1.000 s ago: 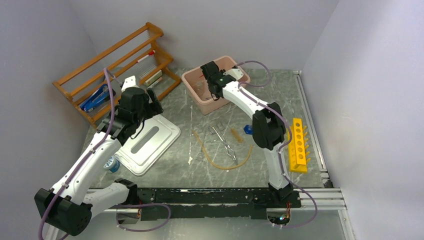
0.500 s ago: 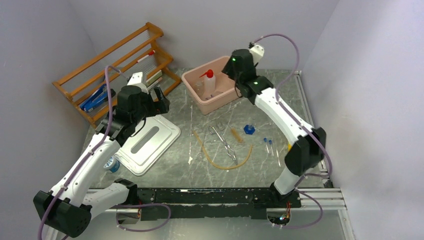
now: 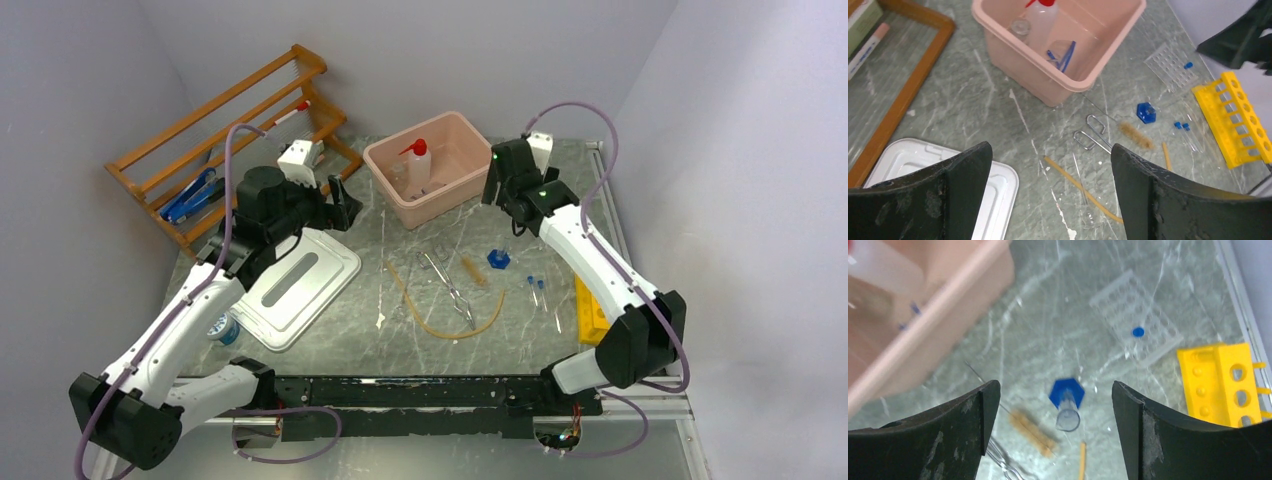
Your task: Organize the chemistry lab equipment
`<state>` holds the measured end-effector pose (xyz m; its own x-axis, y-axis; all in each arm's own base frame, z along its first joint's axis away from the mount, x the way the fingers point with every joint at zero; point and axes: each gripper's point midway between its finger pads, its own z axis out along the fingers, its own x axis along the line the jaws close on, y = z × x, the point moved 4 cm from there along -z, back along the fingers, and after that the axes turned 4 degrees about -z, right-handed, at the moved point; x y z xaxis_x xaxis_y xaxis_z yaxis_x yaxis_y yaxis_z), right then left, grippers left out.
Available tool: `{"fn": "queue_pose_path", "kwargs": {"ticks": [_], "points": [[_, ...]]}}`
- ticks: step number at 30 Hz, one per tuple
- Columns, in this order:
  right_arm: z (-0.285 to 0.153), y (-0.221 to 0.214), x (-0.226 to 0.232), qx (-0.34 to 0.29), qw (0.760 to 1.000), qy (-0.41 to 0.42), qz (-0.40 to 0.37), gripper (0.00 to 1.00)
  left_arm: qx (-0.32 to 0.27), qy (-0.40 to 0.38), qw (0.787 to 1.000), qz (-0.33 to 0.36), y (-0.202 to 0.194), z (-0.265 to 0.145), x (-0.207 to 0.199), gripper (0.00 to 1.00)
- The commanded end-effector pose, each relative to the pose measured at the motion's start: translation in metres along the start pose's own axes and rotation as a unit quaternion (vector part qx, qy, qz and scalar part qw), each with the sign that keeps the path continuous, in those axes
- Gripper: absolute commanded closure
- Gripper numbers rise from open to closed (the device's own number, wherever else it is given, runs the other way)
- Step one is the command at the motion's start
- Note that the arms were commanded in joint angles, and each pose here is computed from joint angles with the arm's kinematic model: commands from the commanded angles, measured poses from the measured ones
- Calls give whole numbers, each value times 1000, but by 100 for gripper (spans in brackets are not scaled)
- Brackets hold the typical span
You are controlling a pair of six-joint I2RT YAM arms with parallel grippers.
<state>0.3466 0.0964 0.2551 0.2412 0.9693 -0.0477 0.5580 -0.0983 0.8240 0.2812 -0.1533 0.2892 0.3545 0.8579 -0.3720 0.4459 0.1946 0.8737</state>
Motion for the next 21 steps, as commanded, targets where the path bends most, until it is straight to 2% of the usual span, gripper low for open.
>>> {"fn": "queue_pose_path", "kwargs": {"ticks": [1, 3, 8, 11, 15, 19, 21], "points": [[5, -32, 0, 57, 998, 24, -21, 16, -18, -58, 997, 36, 16, 5, -24, 7], [9, -39, 0, 66, 998, 17, -18, 20, -13, -53, 998, 31, 15, 9, -24, 4], [20, -58, 2, 89, 996, 16, -13, 36, -2, -66, 998, 12, 11, 17, -29, 3], [25, -68, -3, 101, 995, -7, -19, 41, 3, -72, 997, 6, 8, 22, -30, 3], [31, -75, -5, 110, 993, -24, -26, 47, 11, -77, 997, 4, 6, 28, -32, 9], [36, -77, 2, 126, 991, -2, -37, 69, 11, -75, 997, 1, 5, 34, -31, 16], [36, -76, 3, 132, 990, 5, -42, 78, 7, -65, 998, -5, 5, 37, -29, 15]]}}
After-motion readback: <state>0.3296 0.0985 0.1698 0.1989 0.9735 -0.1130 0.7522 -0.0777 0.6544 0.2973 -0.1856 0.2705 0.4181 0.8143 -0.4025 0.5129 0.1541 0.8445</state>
